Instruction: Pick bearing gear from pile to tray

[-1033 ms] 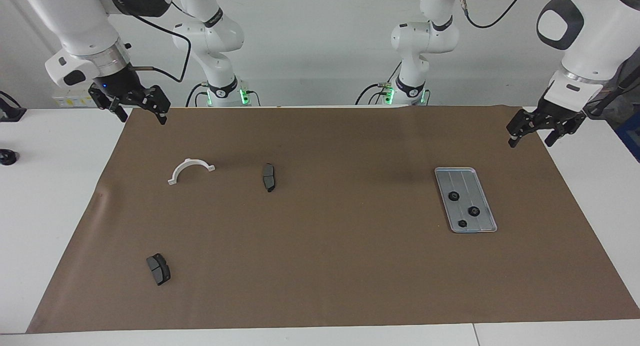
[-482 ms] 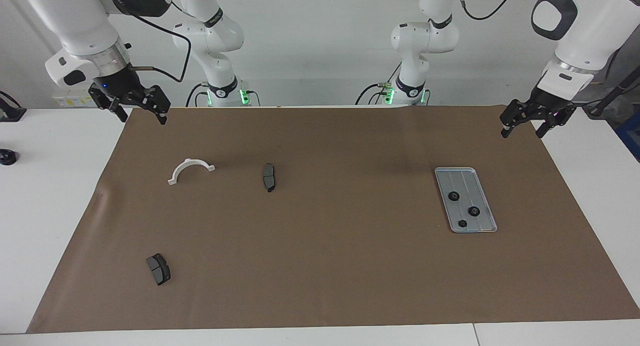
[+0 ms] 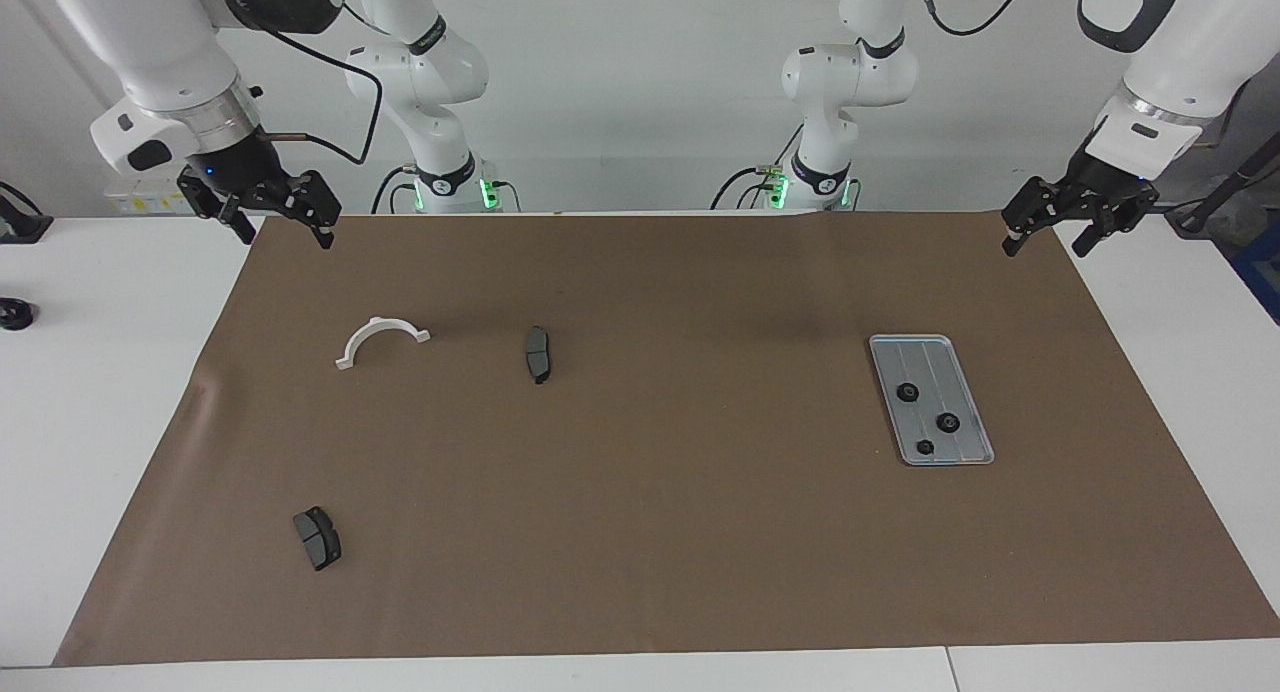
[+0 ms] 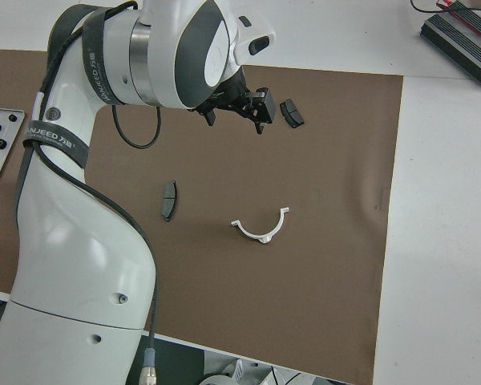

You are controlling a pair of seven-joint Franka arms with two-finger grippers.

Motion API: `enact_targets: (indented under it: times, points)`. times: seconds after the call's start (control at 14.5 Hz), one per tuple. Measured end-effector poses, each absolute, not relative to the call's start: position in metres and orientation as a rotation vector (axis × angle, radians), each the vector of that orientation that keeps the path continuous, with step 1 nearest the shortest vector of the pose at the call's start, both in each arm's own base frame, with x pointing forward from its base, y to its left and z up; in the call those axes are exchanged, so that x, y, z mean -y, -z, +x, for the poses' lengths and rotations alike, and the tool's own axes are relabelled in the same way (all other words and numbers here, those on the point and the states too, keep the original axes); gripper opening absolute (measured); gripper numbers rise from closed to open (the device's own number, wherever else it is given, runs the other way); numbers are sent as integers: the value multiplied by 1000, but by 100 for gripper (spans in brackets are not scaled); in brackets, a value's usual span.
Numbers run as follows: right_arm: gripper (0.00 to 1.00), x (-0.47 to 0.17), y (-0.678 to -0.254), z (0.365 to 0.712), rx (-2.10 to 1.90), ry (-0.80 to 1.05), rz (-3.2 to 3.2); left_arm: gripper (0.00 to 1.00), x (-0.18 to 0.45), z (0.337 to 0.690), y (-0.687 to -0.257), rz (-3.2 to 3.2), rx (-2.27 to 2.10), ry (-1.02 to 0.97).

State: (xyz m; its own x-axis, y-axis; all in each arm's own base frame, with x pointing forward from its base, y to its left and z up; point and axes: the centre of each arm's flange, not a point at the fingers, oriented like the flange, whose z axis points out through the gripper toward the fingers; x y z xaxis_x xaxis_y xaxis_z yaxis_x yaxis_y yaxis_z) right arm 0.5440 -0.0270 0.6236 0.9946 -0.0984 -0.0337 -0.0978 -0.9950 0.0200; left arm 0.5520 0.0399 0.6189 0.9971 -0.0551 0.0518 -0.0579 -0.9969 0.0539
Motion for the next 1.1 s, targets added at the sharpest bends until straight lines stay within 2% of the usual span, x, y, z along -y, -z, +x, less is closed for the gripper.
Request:
enact_targets:
  times: [1.1]
  points:
    - [100, 27, -624, 544, 153, 54, 3119, 100, -41, 548, -615, 3085, 75, -20]
